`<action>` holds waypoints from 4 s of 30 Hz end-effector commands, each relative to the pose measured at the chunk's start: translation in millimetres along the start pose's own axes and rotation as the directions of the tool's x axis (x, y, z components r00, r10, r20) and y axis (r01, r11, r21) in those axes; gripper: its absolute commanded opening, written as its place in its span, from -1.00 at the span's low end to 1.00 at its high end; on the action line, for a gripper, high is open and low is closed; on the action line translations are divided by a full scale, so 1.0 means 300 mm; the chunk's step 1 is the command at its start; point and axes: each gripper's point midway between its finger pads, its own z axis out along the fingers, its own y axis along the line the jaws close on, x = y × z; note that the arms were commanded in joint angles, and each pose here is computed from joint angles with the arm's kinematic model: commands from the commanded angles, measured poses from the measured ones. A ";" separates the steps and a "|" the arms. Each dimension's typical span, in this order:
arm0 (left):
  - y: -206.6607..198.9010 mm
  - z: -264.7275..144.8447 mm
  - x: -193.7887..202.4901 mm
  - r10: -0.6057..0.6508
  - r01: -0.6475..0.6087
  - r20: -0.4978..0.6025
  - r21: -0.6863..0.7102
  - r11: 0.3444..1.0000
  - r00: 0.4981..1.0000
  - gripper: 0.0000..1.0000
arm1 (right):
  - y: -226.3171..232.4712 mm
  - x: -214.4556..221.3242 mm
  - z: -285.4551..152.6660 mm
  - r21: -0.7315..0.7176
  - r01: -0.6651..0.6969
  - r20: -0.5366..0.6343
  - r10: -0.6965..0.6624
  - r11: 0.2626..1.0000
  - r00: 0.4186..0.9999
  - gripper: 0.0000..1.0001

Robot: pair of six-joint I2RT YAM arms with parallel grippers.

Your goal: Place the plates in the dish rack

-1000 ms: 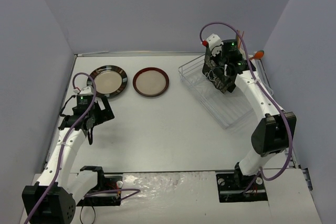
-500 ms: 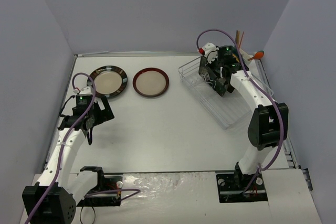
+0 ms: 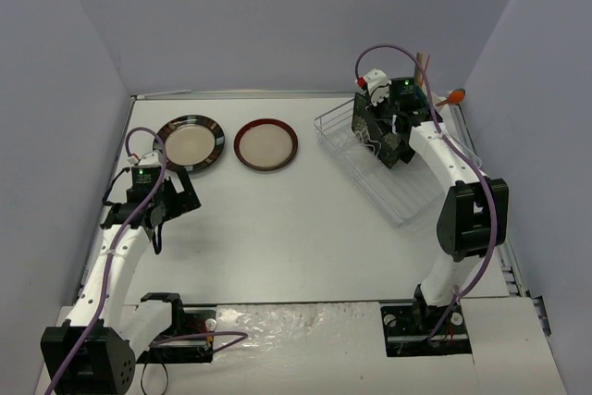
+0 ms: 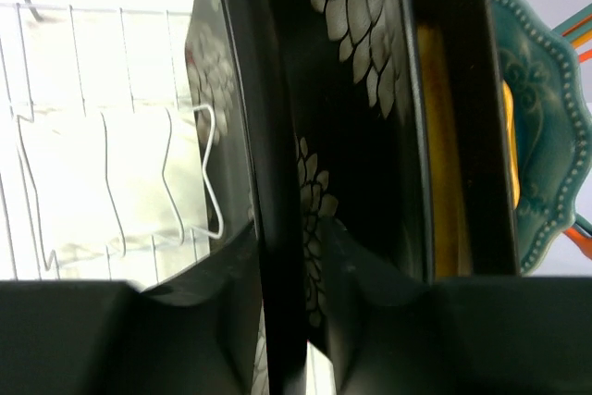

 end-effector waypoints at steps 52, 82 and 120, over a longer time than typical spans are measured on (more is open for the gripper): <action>0.132 0.668 -0.553 -0.529 0.513 0.096 0.147 0.846 0.843 0.36 | 0.320 -0.385 -0.720 -0.628 -0.275 0.464 0.634 0.728 0.619 1.00; 0.104 0.426 -0.095 -0.603 0.609 -0.093 0.068 0.790 0.792 -1.00 | 0.411 -0.354 -0.742 -0.668 -0.276 0.415 0.653 0.691 0.633 1.00; -0.235 -0.163 -0.556 -0.643 0.434 0.054 0.694 0.574 0.764 -1.00 | 0.785 -0.544 -0.635 -0.833 -0.422 0.060 0.816 0.359 0.576 1.00</action>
